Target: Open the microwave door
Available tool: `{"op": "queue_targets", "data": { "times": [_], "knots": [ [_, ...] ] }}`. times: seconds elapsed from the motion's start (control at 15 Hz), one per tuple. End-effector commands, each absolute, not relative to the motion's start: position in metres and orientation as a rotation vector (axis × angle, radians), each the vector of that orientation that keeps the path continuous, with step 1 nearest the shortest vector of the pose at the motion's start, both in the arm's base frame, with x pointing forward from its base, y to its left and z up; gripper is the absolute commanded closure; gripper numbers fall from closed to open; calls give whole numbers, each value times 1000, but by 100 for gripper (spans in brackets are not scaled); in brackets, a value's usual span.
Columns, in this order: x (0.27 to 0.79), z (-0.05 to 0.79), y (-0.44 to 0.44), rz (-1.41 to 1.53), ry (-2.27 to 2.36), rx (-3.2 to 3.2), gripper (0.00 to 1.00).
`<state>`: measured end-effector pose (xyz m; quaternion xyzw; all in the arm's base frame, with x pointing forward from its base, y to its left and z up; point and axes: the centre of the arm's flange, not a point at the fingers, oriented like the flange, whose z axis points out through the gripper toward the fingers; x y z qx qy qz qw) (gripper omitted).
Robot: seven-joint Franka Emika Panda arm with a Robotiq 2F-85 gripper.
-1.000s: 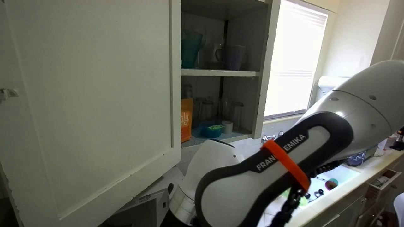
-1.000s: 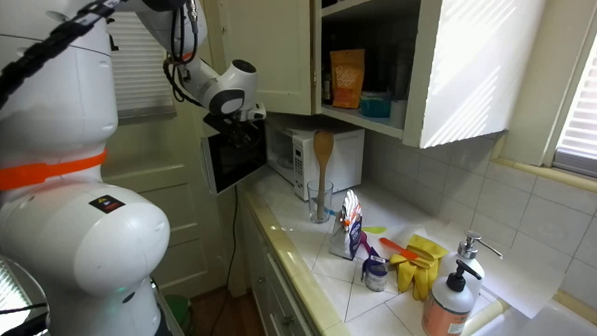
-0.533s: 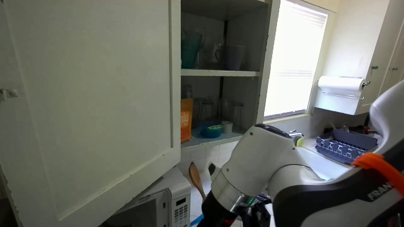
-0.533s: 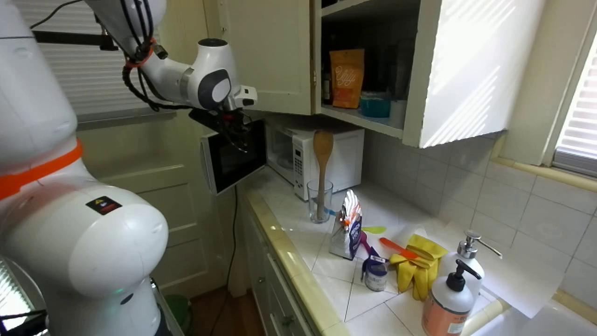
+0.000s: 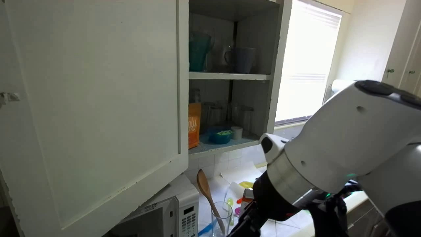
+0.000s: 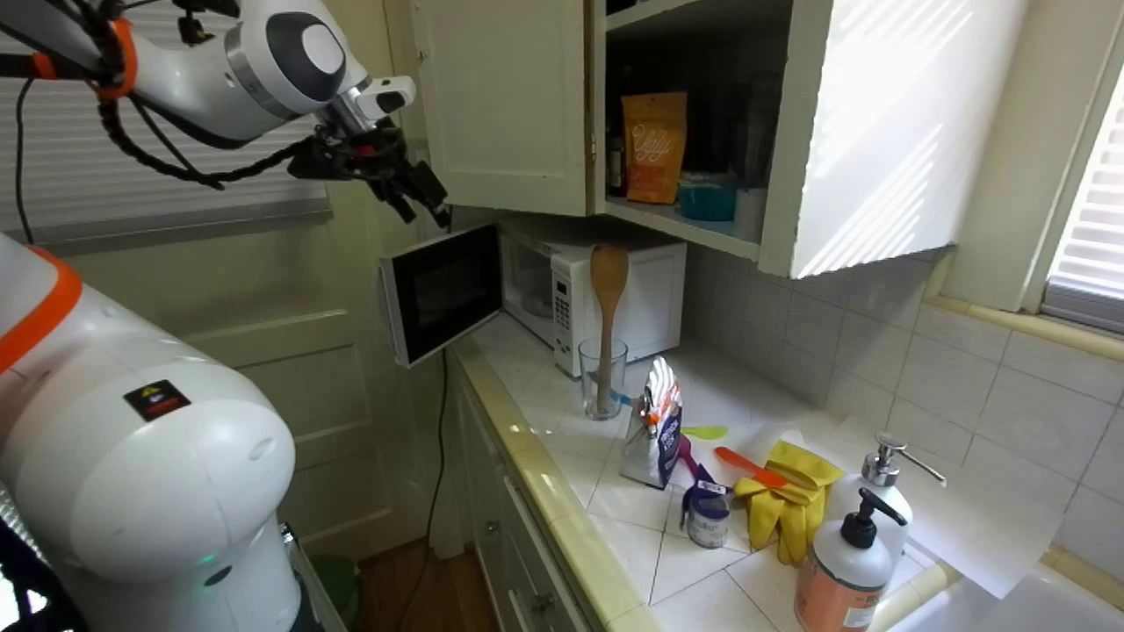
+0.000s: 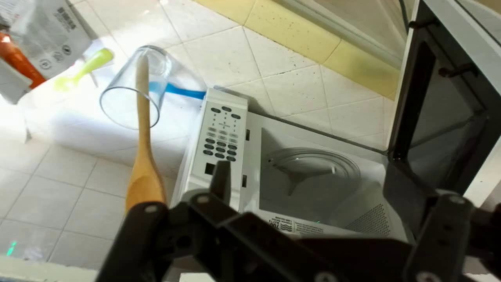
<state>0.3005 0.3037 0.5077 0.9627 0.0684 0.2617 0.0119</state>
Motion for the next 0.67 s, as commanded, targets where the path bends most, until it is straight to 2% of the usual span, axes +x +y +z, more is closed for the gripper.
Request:
{"op": "queue_targets", "data": {
  "times": [0.0, 0.6],
  "knots": [
    [294, 514, 303, 826, 211, 2986, 0],
    [294, 515, 300, 826, 203, 2975, 0]
  ]
}}
